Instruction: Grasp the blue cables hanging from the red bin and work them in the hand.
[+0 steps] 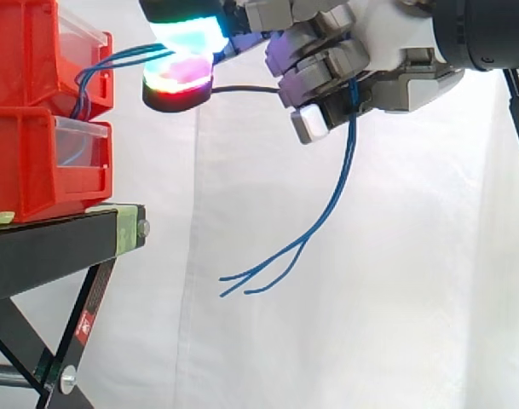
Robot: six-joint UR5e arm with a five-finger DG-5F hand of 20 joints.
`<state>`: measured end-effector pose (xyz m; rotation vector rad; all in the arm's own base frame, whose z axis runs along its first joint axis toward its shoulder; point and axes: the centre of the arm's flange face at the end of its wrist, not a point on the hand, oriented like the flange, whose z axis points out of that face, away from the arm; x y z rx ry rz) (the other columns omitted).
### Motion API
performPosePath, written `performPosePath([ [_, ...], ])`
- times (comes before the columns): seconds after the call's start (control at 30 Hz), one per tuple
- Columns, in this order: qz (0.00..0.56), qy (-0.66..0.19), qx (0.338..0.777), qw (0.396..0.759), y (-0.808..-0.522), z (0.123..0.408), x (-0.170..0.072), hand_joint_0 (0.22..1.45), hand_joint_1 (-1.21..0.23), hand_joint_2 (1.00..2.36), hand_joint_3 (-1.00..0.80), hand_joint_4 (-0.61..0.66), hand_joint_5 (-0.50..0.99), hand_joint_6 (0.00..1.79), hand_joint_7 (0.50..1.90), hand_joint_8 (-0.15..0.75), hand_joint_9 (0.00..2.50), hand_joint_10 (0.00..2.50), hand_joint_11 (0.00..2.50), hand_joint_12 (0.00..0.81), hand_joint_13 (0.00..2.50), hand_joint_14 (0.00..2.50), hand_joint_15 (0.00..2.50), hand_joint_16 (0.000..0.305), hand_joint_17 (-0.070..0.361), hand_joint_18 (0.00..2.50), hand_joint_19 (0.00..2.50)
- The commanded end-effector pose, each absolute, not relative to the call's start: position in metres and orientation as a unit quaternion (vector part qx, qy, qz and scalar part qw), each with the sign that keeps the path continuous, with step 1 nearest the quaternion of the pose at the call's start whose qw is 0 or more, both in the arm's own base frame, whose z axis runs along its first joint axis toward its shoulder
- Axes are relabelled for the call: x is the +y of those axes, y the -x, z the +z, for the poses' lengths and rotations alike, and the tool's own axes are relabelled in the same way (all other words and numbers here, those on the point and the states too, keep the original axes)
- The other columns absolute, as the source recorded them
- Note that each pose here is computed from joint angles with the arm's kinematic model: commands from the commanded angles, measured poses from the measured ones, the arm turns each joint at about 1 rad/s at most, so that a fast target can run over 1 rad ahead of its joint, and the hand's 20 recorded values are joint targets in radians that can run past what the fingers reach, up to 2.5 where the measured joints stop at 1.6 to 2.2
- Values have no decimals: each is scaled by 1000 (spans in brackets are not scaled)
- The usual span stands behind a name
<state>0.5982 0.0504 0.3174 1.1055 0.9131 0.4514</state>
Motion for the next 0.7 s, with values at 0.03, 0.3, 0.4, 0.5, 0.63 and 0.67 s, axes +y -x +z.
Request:
performPosePath([
  [0.03,205,-503,414,730,-598,317,50,987,-661,1024,-274,205,421,18,1227,580,1706,2500,2500,706,2097,2500,2148,210,158,2500,766],
  [0.3,206,-504,414,730,-598,317,51,906,-602,1017,-657,245,437,15,1325,580,1706,2500,2500,706,2097,2500,2148,210,158,2500,766],
  [0.4,207,-504,413,730,-598,317,51,905,-600,1017,-643,253,453,13,1363,580,1706,2500,2500,706,2097,2500,2148,210,158,2500,766],
  [0.5,206,-505,412,730,-598,317,49,909,-602,1017,-632,262,456,12,1378,580,1706,2500,2500,706,2097,2500,2148,210,158,2500,766],
  [0.63,205,-504,414,730,-598,317,50,913,-603,1017,-632,267,468,12,1393,580,1706,2500,2500,706,2097,2500,2148,210,158,2500,766],
  [0.67,205,-504,414,730,-598,317,50,916,-605,1017,-642,265,469,10,1395,580,1706,2500,2500,706,2097,2500,2148,210,158,2500,766],
])
